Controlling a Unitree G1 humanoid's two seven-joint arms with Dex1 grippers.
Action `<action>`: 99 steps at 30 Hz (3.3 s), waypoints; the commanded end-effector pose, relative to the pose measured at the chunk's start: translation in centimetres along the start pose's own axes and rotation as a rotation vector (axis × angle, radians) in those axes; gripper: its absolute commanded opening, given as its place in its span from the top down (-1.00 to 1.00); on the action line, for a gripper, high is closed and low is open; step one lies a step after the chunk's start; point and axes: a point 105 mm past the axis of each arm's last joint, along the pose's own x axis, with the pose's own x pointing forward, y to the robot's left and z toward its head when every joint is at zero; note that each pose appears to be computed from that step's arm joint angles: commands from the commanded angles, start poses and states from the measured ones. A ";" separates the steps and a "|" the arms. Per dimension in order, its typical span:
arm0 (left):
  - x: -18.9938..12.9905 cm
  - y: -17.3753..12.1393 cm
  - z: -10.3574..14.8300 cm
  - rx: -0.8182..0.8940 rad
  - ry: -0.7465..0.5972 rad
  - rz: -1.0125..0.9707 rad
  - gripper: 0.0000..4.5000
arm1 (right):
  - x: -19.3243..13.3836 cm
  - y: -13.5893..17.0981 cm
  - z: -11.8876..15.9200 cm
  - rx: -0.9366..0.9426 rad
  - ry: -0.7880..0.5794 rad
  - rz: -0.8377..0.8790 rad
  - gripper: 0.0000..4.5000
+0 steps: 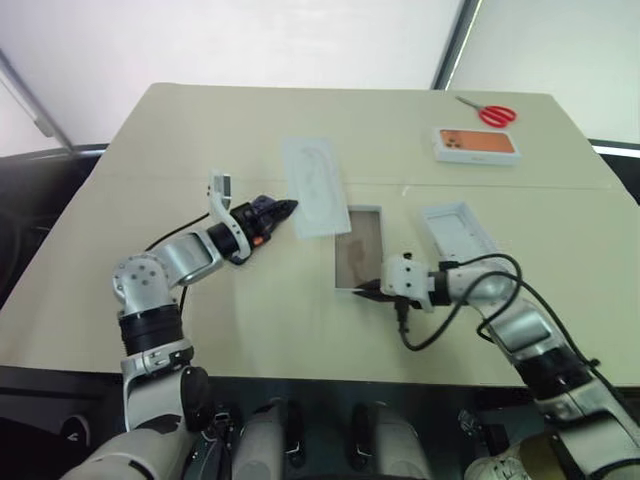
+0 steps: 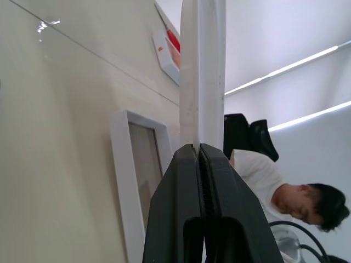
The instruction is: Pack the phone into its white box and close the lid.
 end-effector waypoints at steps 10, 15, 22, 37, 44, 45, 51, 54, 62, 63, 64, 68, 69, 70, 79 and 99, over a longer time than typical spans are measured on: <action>0.7 -0.1 -2.3 0.011 0.053 0.001 1.00 | -1.7 -1.9 1.4 0.040 -0.079 -0.079 -0.68; 1.4 0.2 -2.9 0.047 0.076 0.012 1.00 | -4.8 -1.9 0.0 0.060 -0.004 -0.114 -0.68; 3.7 1.1 -4.9 0.073 0.159 0.026 1.00 | -9.0 -3.6 -2.2 0.117 0.062 -0.297 -0.68; 4.7 1.4 -5.7 0.039 0.218 0.012 0.39 | -9.3 -5.1 -1.4 0.115 0.024 -0.392 -0.69; 4.5 1.1 -5.3 0.113 0.230 0.016 -0.47 | -8.6 -5.9 -0.5 0.101 -0.013 -0.398 -0.69; 4.4 1.2 -5.2 0.133 0.233 0.023 -0.47 | -8.4 -6.1 -0.2 0.100 -0.029 -0.403 -0.69; 3.4 0.7 -2.7 0.292 0.179 0.028 -0.47 | -6.7 -8.5 2.0 0.148 -0.139 -0.490 -0.69; 2.7 0.6 -1.8 0.371 0.143 0.026 -0.51 | -5.4 -10.0 1.7 0.156 -0.105 -0.558 -0.46; 1.2 2.6 -0.1 0.584 0.034 0.150 -0.51 | -0.3 -11.3 0.7 0.013 0.032 -0.548 0.98; 1.0 2.5 0.1 0.590 0.024 0.149 -0.51 | 0.3 -11.5 0.7 0.014 0.035 -0.544 0.98; 0.8 2.6 0.3 0.599 0.017 0.158 -0.51 | 0.8 -11.5 0.7 0.002 0.043 -0.535 0.98; 0.4 2.4 0.4 0.584 -0.005 0.151 -0.51 | 3.0 -11.1 0.6 -0.053 0.069 -0.484 0.98; 0.3 2.6 0.3 0.580 0.000 0.163 -0.51 | 3.3 -11.0 0.7 -0.051 0.065 -0.476 0.98; 0.3 2.7 0.2 0.576 0.004 0.172 -0.51 | 3.6 -10.8 0.7 -0.054 0.069 -0.468 0.98; 0.2 2.6 0.3 0.566 -0.020 0.177 -0.51 | 4.3 -8.3 -0.1 -0.081 0.089 -0.344 0.98; 0.7 2.9 0.2 0.538 -0.002 0.197 -0.51 | 3.9 -4.6 1.0 -0.032 0.075 -0.155 0.98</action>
